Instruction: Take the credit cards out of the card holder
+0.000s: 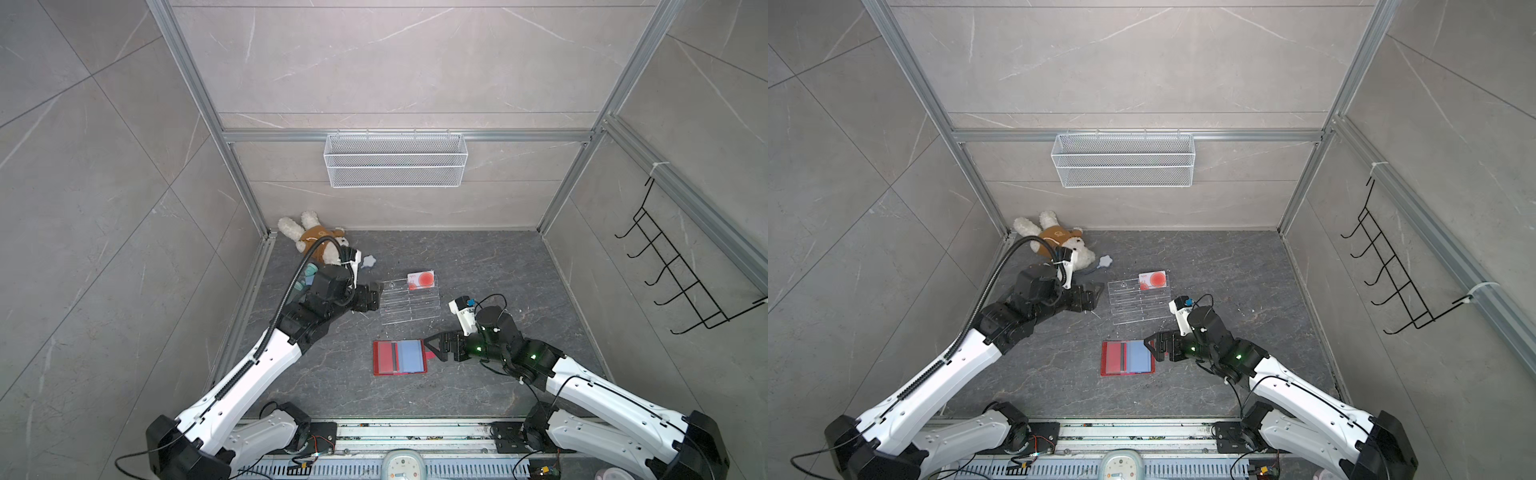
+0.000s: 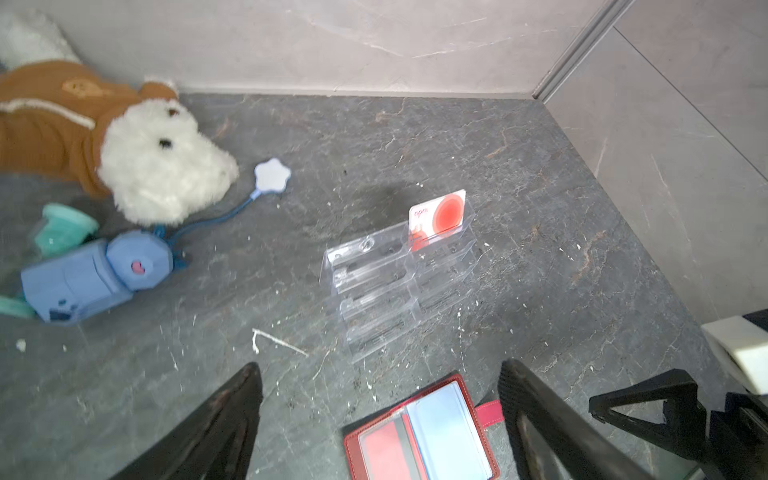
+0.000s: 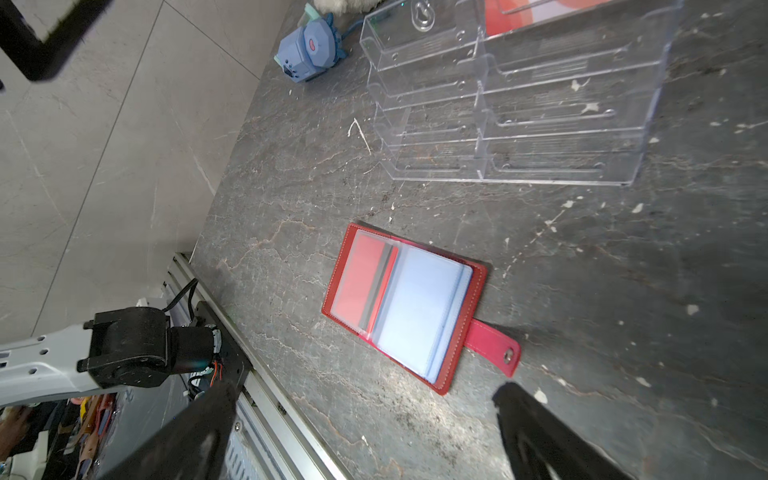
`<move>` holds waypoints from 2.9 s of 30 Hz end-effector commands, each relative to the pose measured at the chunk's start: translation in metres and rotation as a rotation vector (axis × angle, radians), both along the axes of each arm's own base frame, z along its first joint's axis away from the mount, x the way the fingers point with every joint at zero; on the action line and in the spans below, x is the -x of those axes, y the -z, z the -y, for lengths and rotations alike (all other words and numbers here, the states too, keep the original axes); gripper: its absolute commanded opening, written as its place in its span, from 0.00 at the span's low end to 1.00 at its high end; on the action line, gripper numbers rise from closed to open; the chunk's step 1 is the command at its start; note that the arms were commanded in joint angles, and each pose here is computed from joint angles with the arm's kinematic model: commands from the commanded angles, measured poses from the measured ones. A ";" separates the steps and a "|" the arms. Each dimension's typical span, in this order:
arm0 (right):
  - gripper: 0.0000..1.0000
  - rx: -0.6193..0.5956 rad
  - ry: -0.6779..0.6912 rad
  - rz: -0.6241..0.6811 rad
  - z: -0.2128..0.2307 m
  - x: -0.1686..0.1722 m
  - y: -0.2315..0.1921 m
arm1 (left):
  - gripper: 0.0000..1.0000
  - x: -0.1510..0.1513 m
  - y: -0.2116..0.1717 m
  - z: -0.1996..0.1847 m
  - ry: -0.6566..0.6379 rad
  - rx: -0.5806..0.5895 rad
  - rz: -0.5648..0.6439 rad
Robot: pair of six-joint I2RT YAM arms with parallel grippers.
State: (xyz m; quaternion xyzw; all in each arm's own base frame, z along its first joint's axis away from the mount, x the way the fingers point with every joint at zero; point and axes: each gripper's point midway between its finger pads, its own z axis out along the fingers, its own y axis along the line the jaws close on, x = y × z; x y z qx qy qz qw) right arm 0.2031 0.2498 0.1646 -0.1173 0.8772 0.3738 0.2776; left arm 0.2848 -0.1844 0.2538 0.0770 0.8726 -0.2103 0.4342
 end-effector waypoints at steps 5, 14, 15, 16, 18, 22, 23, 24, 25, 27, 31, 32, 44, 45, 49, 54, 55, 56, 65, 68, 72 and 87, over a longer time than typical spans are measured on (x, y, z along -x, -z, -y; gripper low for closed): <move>0.97 -0.090 -0.030 -0.068 -0.022 -0.003 0.008 | 0.91 0.027 0.037 -0.013 -0.143 0.228 -0.154; 0.51 -0.134 -0.040 -0.207 -0.038 0.000 0.042 | 0.91 0.056 0.111 0.008 -0.162 0.462 -0.444; 0.47 -0.134 -0.038 -0.217 -0.039 0.000 0.045 | 0.91 0.059 0.116 0.011 -0.158 0.490 -0.464; 0.44 -0.127 -0.036 -0.229 -0.039 0.000 0.050 | 0.90 0.061 0.125 0.012 -0.165 0.513 -0.489; 0.32 -0.114 -0.038 -0.245 -0.041 0.001 0.058 | 0.90 0.067 0.140 0.013 -0.180 0.537 -0.542; 0.21 -0.081 -0.017 -0.257 -0.042 0.000 0.070 | 0.85 0.077 0.158 0.016 -0.185 0.565 -0.615; 0.19 -0.070 -0.012 -0.261 -0.042 -0.001 0.073 | 0.83 0.079 0.164 0.015 -0.193 0.577 -0.633; 0.17 -0.064 -0.016 -0.265 -0.043 -0.001 0.075 | 0.80 0.081 0.168 0.015 -0.199 0.586 -0.649; 0.15 -0.059 -0.022 -0.268 -0.046 0.000 0.077 | 0.79 0.084 0.174 0.015 -0.208 0.592 -0.669; 0.14 -0.056 -0.036 -0.269 -0.051 0.001 0.079 | 0.76 0.086 0.180 0.015 -0.217 0.610 -0.689; 0.13 -0.054 -0.050 -0.282 -0.062 0.003 0.088 | 0.72 0.089 0.188 0.015 -0.224 0.641 -0.704; 0.13 -0.058 -0.053 -0.281 -0.065 0.004 0.089 | 0.71 0.090 0.189 0.016 -0.223 0.645 -0.709; 0.11 -0.004 0.014 -0.329 -0.064 0.004 0.122 | 0.57 0.089 0.211 0.024 -0.212 0.677 -0.750; 0.11 0.000 0.018 -0.331 -0.063 0.004 0.124 | 0.57 0.089 0.212 0.026 -0.207 0.678 -0.754; 0.11 0.020 0.031 -0.359 -0.059 0.007 0.136 | 0.54 0.088 0.218 0.026 -0.204 0.671 -0.756; 0.10 0.031 0.050 -0.373 -0.055 0.008 0.145 | 0.47 0.086 0.216 0.030 -0.175 0.679 -0.737; 0.09 0.029 0.050 -0.375 -0.055 0.009 0.146 | 0.45 0.085 0.214 0.030 -0.169 0.683 -0.729; 0.10 0.030 0.051 -0.379 -0.055 0.009 0.148 | 0.43 0.084 0.211 0.031 -0.159 0.691 -0.717; 0.10 0.021 0.048 -0.395 -0.058 0.010 0.155 | 0.27 0.080 0.191 0.048 -0.043 0.704 -0.691; 0.10 0.019 0.048 -0.396 -0.058 0.010 0.154 | 0.21 0.079 0.190 0.050 -0.035 0.709 -0.688; 0.10 0.019 0.049 -0.395 -0.057 0.010 0.154 | 0.19 0.079 0.188 0.052 -0.021 0.711 -0.682; 0.09 0.019 0.050 -0.405 -0.056 0.012 0.159 | 0.00 0.082 0.192 0.057 0.019 0.665 -0.699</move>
